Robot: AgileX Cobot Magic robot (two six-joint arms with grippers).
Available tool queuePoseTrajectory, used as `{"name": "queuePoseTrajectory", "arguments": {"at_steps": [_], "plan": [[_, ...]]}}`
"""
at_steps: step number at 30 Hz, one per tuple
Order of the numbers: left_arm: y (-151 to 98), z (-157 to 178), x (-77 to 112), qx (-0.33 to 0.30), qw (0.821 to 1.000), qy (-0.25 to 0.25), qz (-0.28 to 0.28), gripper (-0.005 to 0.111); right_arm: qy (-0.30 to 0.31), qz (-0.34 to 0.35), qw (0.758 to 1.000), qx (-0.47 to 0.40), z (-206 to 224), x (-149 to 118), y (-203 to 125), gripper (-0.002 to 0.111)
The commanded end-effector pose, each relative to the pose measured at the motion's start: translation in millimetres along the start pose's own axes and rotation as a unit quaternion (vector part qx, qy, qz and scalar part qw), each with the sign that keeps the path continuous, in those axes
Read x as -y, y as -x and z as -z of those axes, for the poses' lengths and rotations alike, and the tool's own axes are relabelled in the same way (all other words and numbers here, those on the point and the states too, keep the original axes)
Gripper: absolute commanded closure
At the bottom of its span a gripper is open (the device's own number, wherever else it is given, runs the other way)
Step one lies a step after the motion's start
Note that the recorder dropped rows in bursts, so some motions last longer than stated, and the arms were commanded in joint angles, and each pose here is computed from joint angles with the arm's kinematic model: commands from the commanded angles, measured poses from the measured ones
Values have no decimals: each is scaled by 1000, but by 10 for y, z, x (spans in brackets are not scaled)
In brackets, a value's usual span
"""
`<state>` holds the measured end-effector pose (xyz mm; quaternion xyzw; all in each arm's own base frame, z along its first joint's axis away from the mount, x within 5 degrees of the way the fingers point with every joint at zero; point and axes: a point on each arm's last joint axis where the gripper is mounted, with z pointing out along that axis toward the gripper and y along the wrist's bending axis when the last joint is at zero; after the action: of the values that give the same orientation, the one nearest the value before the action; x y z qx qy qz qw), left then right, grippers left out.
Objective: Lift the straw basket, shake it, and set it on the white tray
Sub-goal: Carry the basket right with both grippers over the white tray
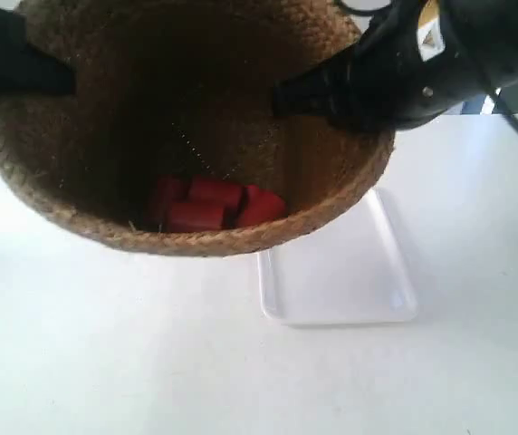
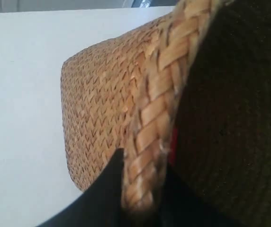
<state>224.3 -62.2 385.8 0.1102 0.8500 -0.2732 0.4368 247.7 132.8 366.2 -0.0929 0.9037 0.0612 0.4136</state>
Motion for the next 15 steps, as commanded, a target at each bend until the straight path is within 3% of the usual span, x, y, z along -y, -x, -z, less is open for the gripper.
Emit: {"name": "queuePoseTrajectory", "arguments": {"at_steps": [1, 5, 10, 15], "plan": [[241, -192, 104, 20, 997, -56, 58, 107, -32, 16, 997, -63, -21, 370, 139, 108], [157, -585, 203, -22, 993, -76, 88, 107, -35, 30, 987, -151, -176, 528, 172, 108], [75, -910, 328, -32, 991, -78, 103, 107, -64, 46, 974, -211, -301, 752, 217, 108], [115, -1087, 333, -51, 989, -86, 105, 107, -95, 33, 972, -211, -313, 977, 276, 108]]}}
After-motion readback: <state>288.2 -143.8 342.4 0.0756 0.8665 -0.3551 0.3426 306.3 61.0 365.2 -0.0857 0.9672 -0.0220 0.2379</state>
